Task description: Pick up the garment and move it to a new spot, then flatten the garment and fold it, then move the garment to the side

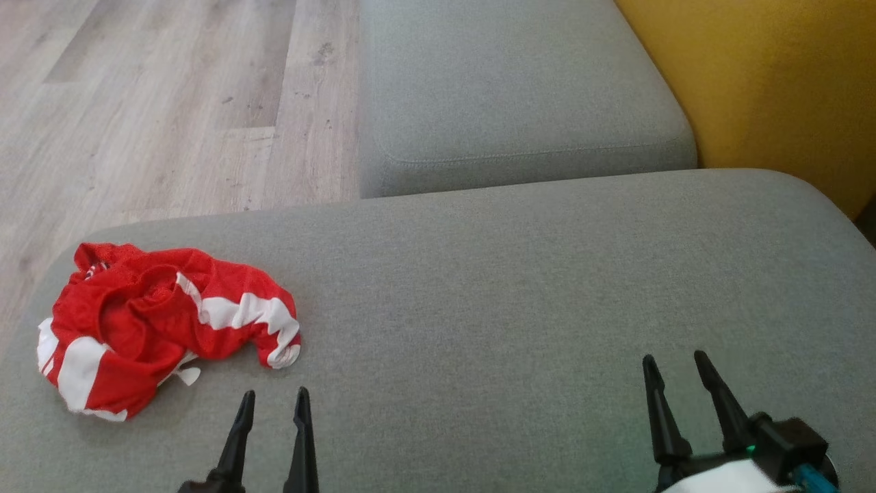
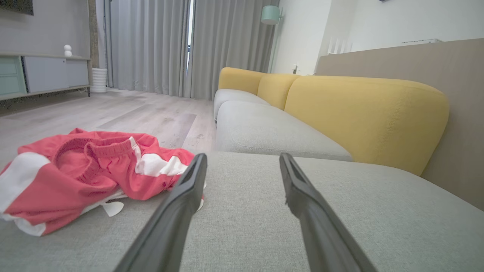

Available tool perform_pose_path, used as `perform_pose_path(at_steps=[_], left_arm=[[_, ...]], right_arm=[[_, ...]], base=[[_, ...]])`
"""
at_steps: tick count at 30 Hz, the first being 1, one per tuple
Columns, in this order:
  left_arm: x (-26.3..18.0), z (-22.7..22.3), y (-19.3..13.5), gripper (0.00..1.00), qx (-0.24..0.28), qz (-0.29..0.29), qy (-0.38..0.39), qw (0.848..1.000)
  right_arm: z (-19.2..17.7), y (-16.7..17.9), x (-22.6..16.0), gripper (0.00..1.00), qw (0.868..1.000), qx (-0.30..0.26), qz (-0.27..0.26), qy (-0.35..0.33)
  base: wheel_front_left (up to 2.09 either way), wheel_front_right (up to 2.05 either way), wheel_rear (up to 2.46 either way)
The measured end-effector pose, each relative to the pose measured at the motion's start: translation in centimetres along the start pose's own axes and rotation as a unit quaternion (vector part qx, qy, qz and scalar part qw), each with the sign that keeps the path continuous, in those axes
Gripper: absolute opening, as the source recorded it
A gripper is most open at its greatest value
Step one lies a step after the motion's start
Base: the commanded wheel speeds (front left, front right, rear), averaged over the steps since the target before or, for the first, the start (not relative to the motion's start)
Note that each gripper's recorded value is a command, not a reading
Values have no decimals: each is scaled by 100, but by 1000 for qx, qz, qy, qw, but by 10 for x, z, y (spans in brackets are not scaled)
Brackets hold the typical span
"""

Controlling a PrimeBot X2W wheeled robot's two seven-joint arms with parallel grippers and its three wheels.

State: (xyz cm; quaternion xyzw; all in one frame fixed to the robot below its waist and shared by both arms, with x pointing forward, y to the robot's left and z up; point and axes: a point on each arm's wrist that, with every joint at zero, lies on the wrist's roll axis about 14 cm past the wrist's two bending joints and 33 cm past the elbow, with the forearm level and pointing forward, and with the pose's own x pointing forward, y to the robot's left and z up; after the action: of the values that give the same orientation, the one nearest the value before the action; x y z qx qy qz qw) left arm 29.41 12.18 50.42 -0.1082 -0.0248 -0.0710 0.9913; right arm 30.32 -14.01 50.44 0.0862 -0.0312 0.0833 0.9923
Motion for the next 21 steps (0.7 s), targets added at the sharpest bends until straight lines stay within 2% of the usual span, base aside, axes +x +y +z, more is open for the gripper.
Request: perform_pose_path(at_steps=[14, 21], left_arm=[[-13, 2, -8, 100, 79, -12, -19, 997], [-16, -9, -4, 100, 82, -5, -1, 997]], right_arm=[[-1, 5, -11, 100, 998, -68, 14, -7], [-13, 3, -21, 100, 997, -72, 11, 12]], base=[[0, 0, 0], [0, 0, 0]])
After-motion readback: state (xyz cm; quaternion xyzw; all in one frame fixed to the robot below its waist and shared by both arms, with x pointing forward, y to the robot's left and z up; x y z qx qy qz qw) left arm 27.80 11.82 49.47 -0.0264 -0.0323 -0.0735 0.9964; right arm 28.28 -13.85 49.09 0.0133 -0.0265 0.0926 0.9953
